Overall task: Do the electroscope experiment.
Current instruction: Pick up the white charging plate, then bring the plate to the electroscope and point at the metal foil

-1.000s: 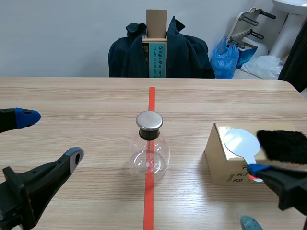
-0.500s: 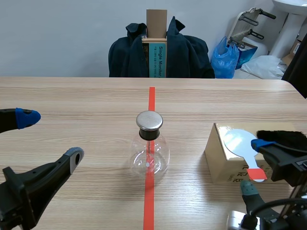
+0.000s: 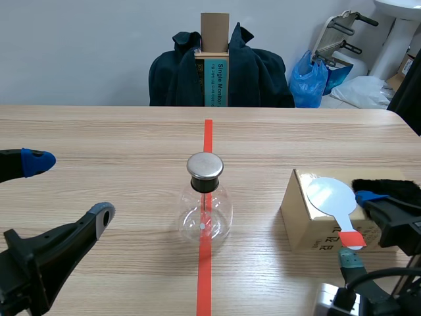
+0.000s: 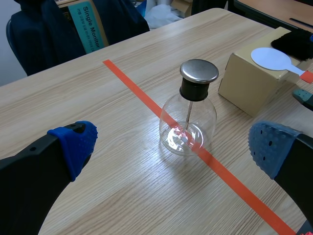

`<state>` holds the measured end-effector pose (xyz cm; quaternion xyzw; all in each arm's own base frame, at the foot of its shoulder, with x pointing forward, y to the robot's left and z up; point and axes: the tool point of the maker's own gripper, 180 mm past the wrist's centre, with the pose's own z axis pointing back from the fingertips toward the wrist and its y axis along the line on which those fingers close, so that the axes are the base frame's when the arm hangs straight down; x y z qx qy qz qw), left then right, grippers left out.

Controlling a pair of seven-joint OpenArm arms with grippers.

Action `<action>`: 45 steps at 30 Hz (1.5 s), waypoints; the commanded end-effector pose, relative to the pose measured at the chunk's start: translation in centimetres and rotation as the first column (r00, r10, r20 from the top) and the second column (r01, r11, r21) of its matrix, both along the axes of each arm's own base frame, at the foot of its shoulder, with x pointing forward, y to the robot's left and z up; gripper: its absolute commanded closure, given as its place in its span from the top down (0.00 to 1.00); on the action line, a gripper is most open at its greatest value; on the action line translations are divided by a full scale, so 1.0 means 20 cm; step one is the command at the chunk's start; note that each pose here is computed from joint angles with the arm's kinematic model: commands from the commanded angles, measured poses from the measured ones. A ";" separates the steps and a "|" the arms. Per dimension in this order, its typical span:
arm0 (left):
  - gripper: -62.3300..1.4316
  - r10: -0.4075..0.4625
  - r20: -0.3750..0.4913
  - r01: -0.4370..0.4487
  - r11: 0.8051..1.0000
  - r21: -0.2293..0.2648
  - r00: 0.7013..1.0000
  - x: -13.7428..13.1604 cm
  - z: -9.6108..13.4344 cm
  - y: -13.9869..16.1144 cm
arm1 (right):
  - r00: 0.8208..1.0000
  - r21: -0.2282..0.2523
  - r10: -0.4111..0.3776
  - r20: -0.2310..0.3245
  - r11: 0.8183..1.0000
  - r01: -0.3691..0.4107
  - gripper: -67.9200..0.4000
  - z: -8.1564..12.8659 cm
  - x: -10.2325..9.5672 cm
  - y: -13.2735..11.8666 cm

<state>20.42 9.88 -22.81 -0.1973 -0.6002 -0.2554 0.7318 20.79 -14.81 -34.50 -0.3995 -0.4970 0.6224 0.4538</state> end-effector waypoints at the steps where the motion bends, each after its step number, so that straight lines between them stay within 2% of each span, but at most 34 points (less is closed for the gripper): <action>1: 1.00 -0.011 0.025 0.011 1.000 -0.024 1.000 0.00 0.05 -0.02 | 1.000 -0.002 0.006 0.015 1.000 -0.006 1.00 0.02 0.01 0.00; 9: 1.00 -0.010 0.025 0.011 1.000 -0.024 1.000 0.00 0.05 -0.02 | 1.000 -0.002 0.009 0.009 1.000 -0.009 1.00 0.01 0.00 0.00; 11: 1.00 -0.010 0.025 0.011 1.000 -0.024 1.000 0.00 0.05 -0.02 | 1.000 -0.002 0.012 0.009 1.000 -0.012 0.90 0.01 0.00 0.00; 16: 1.00 -0.010 0.025 0.011 1.000 -0.024 1.000 0.00 0.05 -0.02 | 1.000 -0.002 0.012 0.009 1.000 -0.012 0.48 0.01 0.00 0.00; 20: 1.00 -0.010 0.025 0.011 1.000 -0.024 1.000 0.00 0.05 -0.02 | 1.000 -0.002 0.012 0.009 1.000 -0.012 0.23 0.01 0.00 0.00; 25: 1.00 -0.010 0.025 0.011 1.000 -0.024 1.000 0.00 0.05 -0.02 | 1.000 -0.002 0.012 0.009 1.000 -0.012 0.08 0.01 0.00 0.00; 28: 1.00 -0.010 0.024 0.011 1.000 -0.023 1.000 0.00 0.05 -0.02 | 1.000 -0.002 0.012 0.009 1.000 -0.012 0.02 0.01 0.00 0.00; 30: 1.00 -0.010 0.016 0.010 1.000 -0.017 1.000 0.00 0.04 -0.02 | 1.000 -0.002 0.012 0.009 1.000 -0.012 0.02 0.01 0.00 0.00; 32: 0.86 -0.010 -0.009 0.010 1.000 0.006 1.000 0.00 0.01 -0.02 | 1.000 -0.002 0.013 0.009 1.000 -0.013 0.02 0.01 0.00 0.00; 36: 0.46 -0.032 -0.055 0.036 0.997 0.072 0.998 -0.01 -0.05 0.00 | 1.000 -0.005 0.016 0.019 1.000 -0.016 0.02 0.02 0.00 0.00; 40: 0.06 -0.092 -0.071 0.100 0.986 0.134 0.993 -0.01 -0.06 0.00 | 0.993 0.007 0.032 0.113 0.999 -0.033 0.02 0.11 -0.01 -0.02; 42: 0.07 -0.119 -0.070 0.129 0.979 0.158 0.990 0.00 -0.06 0.01 | 0.993 0.005 0.037 0.110 0.999 -0.038 0.02 0.13 -0.02 -0.03; 45: 0.07 -0.138 -0.066 0.147 0.976 0.162 0.988 0.04 -0.04 0.05 | 0.992 0.014 0.010 0.125 1.000 -0.011 0.02 0.19 -0.03 -0.09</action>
